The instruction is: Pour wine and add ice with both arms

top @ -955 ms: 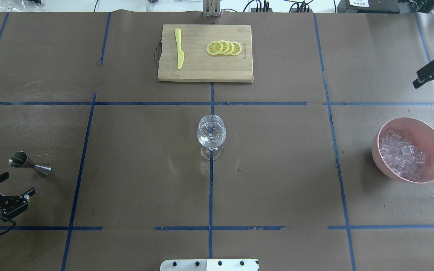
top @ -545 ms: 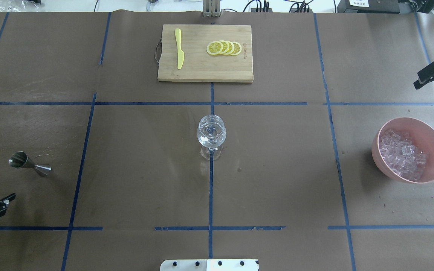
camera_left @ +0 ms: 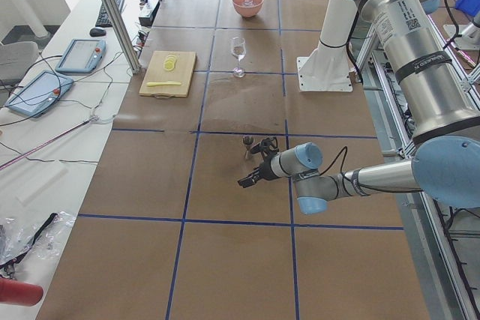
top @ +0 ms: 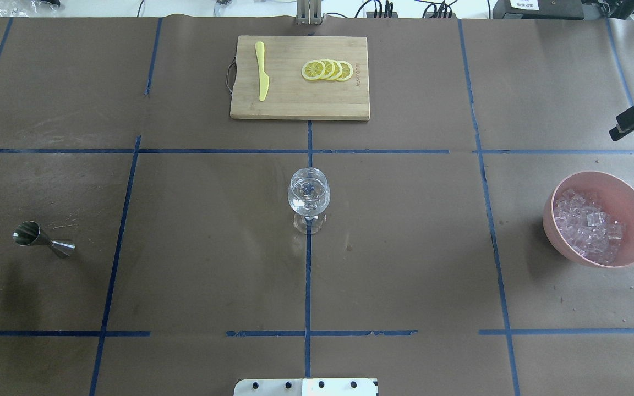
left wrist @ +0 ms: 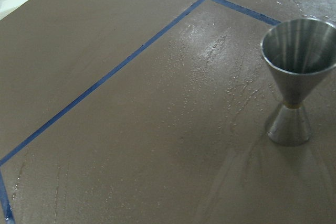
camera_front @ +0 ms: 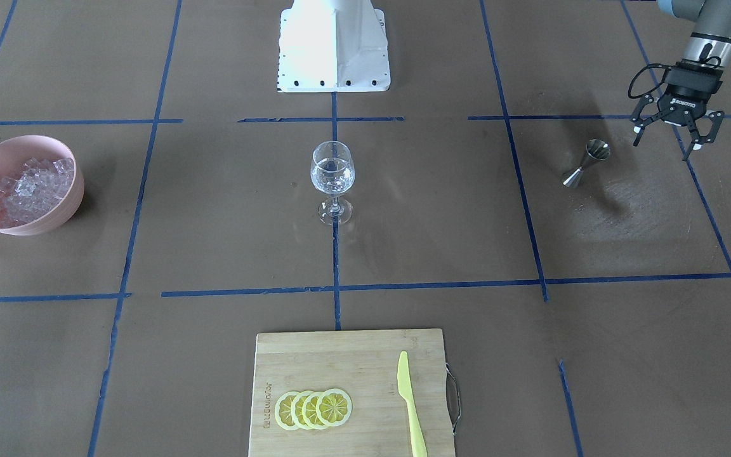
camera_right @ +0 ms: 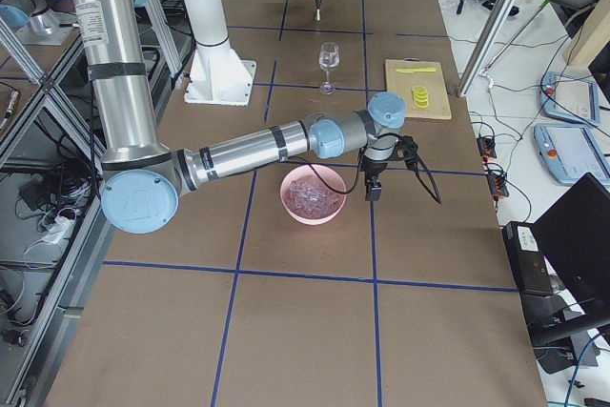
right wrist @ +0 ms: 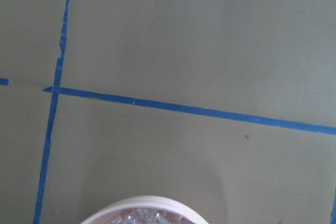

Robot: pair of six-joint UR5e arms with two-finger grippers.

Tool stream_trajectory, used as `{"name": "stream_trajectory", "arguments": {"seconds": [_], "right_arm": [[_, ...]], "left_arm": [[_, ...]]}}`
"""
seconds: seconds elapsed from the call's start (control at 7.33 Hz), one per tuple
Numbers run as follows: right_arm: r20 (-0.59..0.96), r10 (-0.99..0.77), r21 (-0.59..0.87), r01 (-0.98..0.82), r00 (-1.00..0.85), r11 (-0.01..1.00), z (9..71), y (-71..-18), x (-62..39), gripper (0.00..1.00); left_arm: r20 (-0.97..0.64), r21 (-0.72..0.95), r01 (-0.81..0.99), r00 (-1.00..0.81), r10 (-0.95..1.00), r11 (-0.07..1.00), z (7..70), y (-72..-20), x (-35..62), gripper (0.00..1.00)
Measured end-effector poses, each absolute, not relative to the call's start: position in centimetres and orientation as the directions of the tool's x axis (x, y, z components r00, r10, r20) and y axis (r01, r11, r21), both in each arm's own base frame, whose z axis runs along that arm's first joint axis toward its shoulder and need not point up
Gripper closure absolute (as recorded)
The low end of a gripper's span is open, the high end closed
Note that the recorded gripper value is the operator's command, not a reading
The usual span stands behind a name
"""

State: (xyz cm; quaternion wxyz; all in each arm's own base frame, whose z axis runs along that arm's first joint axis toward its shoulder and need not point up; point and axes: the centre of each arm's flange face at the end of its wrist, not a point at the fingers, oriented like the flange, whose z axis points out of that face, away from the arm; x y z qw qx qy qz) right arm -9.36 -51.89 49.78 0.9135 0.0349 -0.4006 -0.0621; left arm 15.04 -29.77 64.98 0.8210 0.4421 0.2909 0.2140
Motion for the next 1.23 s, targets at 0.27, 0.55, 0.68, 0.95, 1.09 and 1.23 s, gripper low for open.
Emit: {"name": "stream_trajectory", "arguments": {"seconds": [0.27,0.55,0.68,0.95,1.09,1.23], "right_arm": [[0.736,-0.112,0.071,0.089,0.668,0.994,49.2,-47.6,-11.5,0.0],[0.727,-0.091,0.054,0.075,0.68,0.996,50.7,-44.3,-14.2,0.0],[0.724,-0.075,0.049,0.058,0.686,0.997,51.2,-43.3,-15.6,0.0],[0.699,-0.071,0.037,0.063,0.712,0.997,52.5,-41.6,-17.7,0.01],[0.678,-0.08,0.042,0.071,0.73,0.997,53.0,-41.0,-18.7,0.02],[0.663,-0.085,0.043,0.076,0.744,0.996,53.5,-40.8,-19.3,0.12]], "left_arm": [[-0.332,0.83,-0.065,0.741,0.584,0.555,64.8,-33.4,12.9,0.0],[-0.488,0.726,-0.018,0.69,0.534,0.687,63.4,-39.4,9.8,0.0],[-0.569,0.661,0.025,0.669,0.479,0.75,63.2,-41.0,8.4,0.0],[-0.665,0.572,0.11,0.643,0.38,0.813,62.9,-41.7,7.4,0.0],[-0.686,0.551,0.135,0.635,0.355,0.824,62.7,-41.9,7.3,0.0],[-0.7,0.539,0.153,0.629,0.339,0.828,62.4,-41.9,7.2,0.0]]}}
